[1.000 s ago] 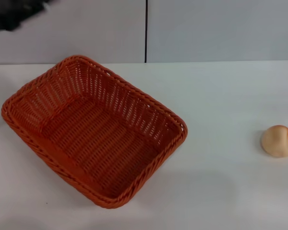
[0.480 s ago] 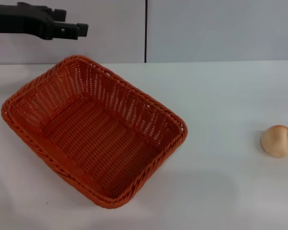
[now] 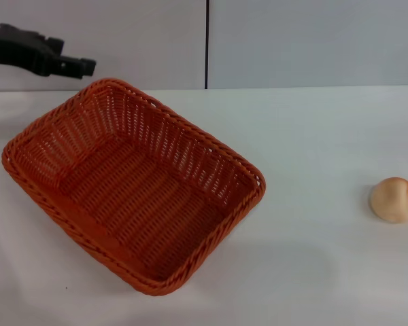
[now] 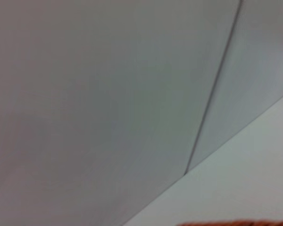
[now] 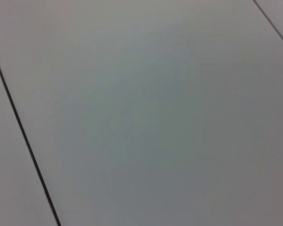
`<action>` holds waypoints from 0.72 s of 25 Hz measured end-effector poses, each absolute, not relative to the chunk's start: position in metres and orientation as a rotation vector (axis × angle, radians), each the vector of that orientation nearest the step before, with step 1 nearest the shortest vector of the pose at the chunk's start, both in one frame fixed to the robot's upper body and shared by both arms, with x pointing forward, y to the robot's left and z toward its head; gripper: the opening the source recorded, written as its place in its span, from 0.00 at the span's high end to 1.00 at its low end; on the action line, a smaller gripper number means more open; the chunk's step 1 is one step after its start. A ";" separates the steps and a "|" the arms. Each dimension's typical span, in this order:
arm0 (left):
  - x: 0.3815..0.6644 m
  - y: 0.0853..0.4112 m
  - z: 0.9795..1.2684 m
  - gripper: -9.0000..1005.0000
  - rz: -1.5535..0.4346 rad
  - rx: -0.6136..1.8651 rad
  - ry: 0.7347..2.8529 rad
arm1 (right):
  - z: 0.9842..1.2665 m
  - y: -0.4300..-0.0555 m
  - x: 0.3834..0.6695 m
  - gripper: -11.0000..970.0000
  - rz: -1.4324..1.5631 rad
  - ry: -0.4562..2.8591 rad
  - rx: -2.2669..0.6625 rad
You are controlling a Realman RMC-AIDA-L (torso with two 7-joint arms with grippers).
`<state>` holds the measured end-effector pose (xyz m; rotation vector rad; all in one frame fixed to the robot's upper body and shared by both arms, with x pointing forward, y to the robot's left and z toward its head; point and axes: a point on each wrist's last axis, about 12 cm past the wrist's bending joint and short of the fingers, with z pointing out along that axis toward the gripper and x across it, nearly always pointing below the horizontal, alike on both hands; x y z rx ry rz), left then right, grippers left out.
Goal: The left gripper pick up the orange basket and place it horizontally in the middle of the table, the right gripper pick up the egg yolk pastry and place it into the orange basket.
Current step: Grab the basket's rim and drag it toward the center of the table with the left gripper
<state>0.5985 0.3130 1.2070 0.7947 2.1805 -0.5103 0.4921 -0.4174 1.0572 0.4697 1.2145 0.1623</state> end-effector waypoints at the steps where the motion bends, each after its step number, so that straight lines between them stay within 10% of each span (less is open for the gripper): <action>1: 0.599 0.313 1.207 0.19 -0.510 0.795 2.180 | 1.057 -0.417 0.492 0.91 0.162 1.214 0.470; 18: 0.609 0.300 1.171 0.21 -0.361 0.804 2.324 | 1.052 -0.417 0.491 0.65 0.158 1.231 0.507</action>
